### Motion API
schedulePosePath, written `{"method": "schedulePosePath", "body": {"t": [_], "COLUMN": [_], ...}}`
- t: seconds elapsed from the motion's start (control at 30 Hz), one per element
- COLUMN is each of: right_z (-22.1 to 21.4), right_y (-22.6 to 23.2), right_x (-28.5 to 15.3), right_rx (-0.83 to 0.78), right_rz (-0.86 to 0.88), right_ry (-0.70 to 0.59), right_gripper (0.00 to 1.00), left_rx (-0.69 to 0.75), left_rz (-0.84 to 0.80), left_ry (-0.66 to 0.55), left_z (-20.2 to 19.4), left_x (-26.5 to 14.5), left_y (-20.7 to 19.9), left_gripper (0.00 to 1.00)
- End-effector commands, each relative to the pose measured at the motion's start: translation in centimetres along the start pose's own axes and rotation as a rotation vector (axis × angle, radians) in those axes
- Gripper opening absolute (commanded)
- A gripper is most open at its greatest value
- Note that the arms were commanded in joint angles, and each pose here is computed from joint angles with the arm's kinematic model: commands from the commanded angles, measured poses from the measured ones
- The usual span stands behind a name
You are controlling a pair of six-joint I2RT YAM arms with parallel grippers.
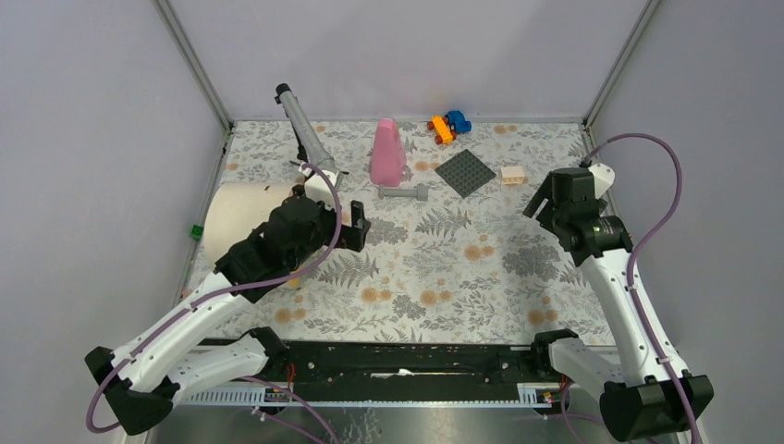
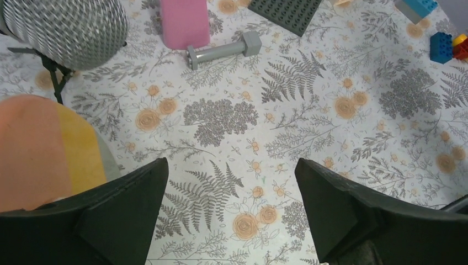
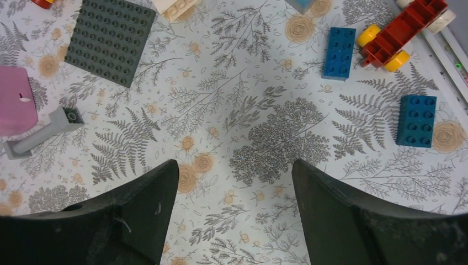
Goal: Organize the makeup
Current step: Reset both arms
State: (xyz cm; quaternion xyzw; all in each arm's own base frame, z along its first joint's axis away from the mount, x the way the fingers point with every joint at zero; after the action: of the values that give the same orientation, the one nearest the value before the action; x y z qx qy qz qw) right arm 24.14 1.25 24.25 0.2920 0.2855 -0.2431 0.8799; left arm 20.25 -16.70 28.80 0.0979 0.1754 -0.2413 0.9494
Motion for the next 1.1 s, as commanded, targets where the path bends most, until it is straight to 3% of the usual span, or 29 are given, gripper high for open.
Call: {"method": "schedulePosePath", "body": {"t": [0.0,0.2,0.3,0.43,0.57,0.83,1.07], "right_z": [1.1,0.2,-1.0,-1.3,-1.0,-1.6,-2.4], "right_y": [-1.2,0.6,1.6,1.7,1.9,1.9,5.6], "right_x": [-1.2,-2.0,-2.0,-2.3,-2.4,-1.1,1.4], "right_rx": [-0.011,0.076,0.080,0.099,0.092,0.060,0.059], "right_rz": [-0.032,0.139,0.239,0.281,0.283,0.234,0.405], "right_ry": [-0.063,-0.017,0.043,0.048,0.046,0.079,0.129], "right_gripper": [0.82,0.82,0.83,0.87,0.99,0.99,1.00], "left_rx": [-0.080,-0.008,-0.016,-0.034,-0.033,-0.030,-0.019], "left_rz": [-0.049,0.048,0.084,0.061,0.039,0.047,0.115], "left_ry": [-0.118,-0.046,-0.077,-0.105,-0.085,-0.051,-0.014], "left_z": [2.0,-0.1,-0.1,-0.1,-0.6,-1.3,-2.2], "left_x": [-0.9,-0.7,-1.2,-1.6,-1.3,-0.3,0.7], "left_y": [-0.6,0.8,1.5,1.5,1.1,1.2,1.9], "left_gripper": [0.98,0.99,0.99,0.99,0.99,0.99,0.99]}}
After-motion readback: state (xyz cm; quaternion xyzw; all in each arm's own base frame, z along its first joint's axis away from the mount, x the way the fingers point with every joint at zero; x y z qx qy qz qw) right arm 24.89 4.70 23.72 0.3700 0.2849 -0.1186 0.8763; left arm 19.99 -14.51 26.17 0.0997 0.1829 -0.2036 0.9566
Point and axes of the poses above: each gripper's point midway between its finger pads, its own x axis out along the fingers, its own y axis along the line the jaws close on, z = x × y, the point moved 5 cm from there along -x, back along the fingers, and after that the axes turned 15 degrees about x, right-handed, at the moved point
